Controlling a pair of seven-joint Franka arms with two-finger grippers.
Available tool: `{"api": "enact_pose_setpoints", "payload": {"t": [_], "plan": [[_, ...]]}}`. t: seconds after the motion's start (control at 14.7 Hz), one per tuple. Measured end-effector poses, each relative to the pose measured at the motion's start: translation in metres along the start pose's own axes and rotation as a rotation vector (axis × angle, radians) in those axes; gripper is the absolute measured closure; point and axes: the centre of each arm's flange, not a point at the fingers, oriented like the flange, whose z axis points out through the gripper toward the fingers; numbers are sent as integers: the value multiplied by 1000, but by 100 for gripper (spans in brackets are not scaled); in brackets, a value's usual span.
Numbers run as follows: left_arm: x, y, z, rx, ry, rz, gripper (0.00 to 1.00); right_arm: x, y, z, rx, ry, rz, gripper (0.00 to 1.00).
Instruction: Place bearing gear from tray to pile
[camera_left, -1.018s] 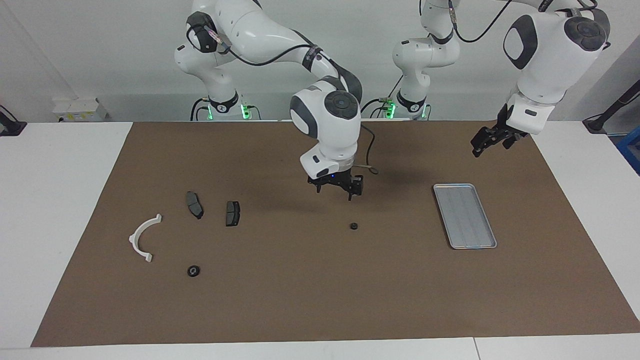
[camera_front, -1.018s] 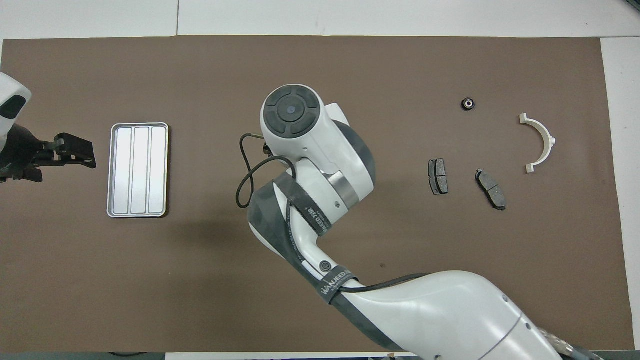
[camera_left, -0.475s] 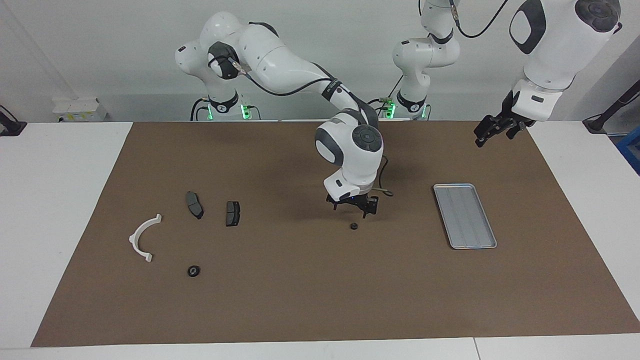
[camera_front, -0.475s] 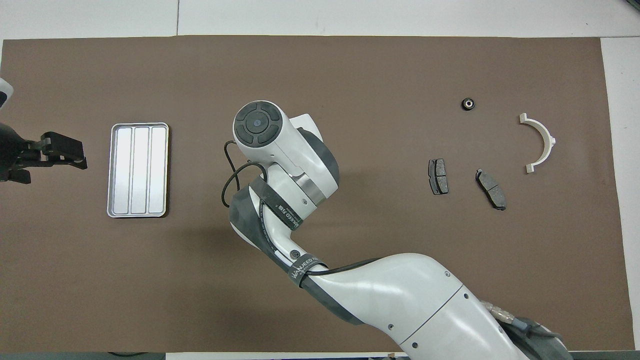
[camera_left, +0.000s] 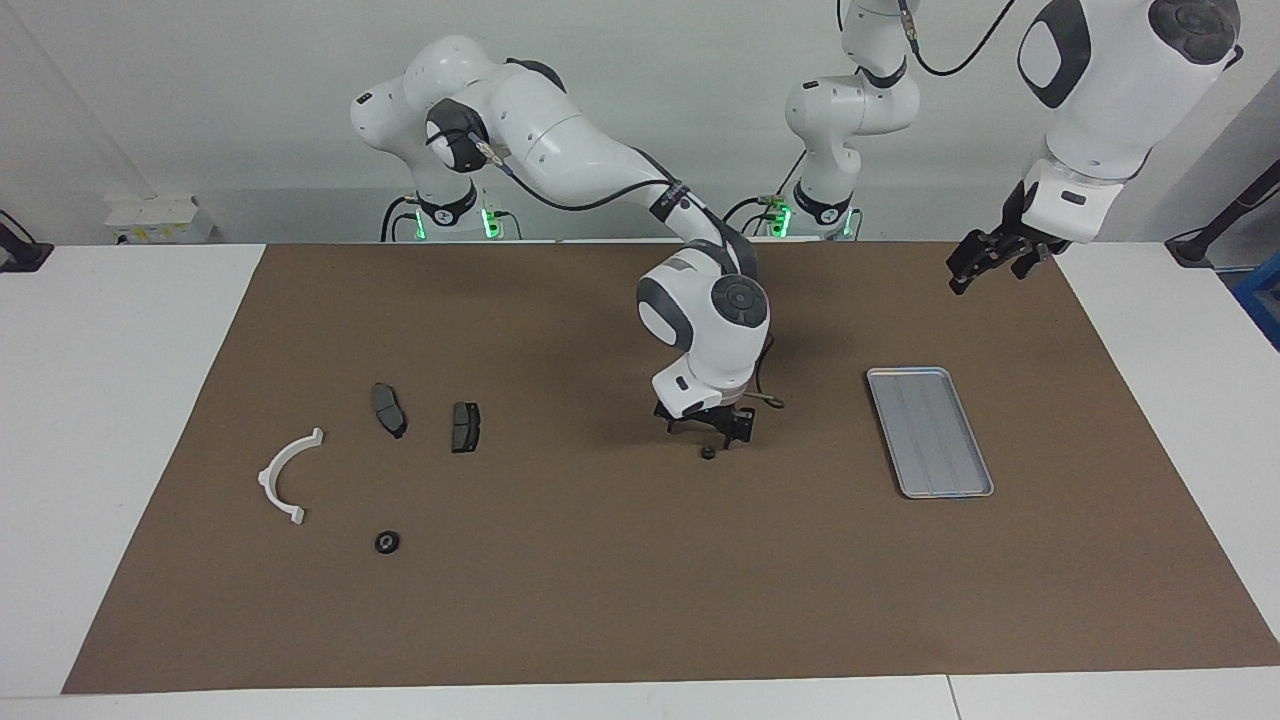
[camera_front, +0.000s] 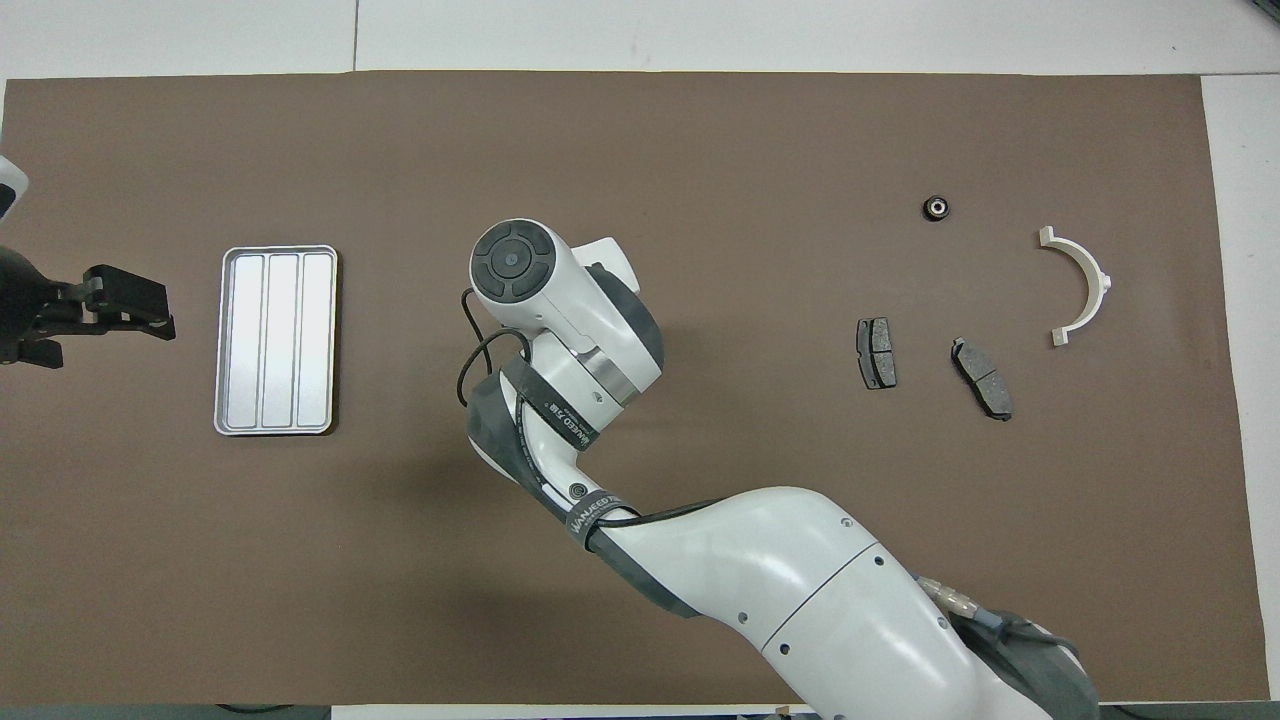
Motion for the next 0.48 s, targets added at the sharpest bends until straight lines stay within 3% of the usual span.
{"api": "enact_pose_setpoints", "payload": {"t": [0.14,0.27,0.48], "plan": [[0,0,0,0,0,0,0,2,0,-3,4,7,2,0],[0,2,0,0,0,3,0,5,0,-5,15,18,5,11],[-1,6,0,0,0,11,0,8,-4,-6,47,42,6,11]]}}
